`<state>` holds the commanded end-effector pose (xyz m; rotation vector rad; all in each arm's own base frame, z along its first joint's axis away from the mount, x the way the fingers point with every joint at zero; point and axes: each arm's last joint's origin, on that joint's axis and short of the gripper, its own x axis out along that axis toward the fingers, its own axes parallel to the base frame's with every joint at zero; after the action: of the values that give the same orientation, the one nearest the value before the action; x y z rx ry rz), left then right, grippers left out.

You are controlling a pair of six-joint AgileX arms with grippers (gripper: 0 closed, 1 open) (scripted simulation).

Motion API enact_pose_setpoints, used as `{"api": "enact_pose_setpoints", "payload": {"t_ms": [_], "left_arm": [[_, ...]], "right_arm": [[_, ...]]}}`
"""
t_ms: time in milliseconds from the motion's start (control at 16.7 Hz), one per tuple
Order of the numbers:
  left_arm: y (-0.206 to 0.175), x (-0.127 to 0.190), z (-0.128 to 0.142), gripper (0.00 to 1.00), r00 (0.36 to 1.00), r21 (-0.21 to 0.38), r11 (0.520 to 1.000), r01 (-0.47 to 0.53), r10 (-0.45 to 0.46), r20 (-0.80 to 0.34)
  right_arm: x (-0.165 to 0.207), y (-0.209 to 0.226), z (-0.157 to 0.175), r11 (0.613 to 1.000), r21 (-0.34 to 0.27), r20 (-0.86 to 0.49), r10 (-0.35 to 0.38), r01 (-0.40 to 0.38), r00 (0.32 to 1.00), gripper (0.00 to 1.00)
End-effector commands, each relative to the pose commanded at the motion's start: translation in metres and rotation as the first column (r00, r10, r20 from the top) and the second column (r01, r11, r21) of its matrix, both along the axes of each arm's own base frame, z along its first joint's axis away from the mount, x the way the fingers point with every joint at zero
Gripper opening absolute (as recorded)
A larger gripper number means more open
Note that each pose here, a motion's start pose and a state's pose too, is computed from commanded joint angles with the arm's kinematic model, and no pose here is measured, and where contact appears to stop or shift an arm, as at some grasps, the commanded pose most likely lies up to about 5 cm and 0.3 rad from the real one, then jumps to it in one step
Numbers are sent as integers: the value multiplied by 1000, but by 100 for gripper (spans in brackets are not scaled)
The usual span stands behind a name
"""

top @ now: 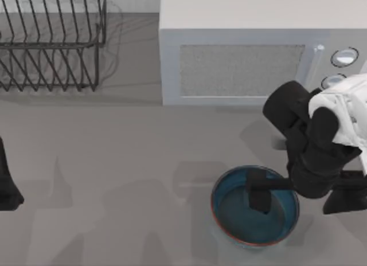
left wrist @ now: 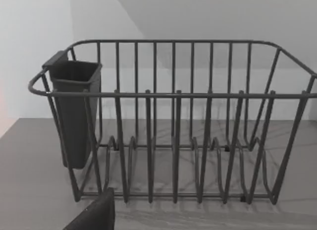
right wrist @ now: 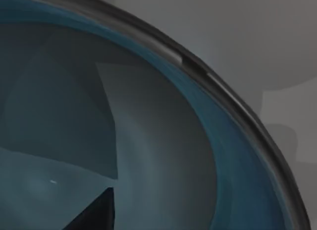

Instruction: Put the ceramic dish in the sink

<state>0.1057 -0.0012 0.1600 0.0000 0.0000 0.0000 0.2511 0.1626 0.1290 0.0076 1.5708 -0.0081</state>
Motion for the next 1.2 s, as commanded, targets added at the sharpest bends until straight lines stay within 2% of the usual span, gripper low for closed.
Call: {"api": "enact_pose_setpoints", "payload": {"t_ms": [60,840,1200], "left_arm": [[0,0,0,100,1000,0,1000,0,0,0],[0,0,0,100,1000,0,1000,0,0,0],[0,0,0,100,1000,0,1000,0,0,0]], "right_arm": [[0,0,0,1000,0,0,0,0,1000,100],[0,0,0,1000,0,0,0,0,1000,2],[0,0,0,1000,0,0,0,0,1000,0]]}}
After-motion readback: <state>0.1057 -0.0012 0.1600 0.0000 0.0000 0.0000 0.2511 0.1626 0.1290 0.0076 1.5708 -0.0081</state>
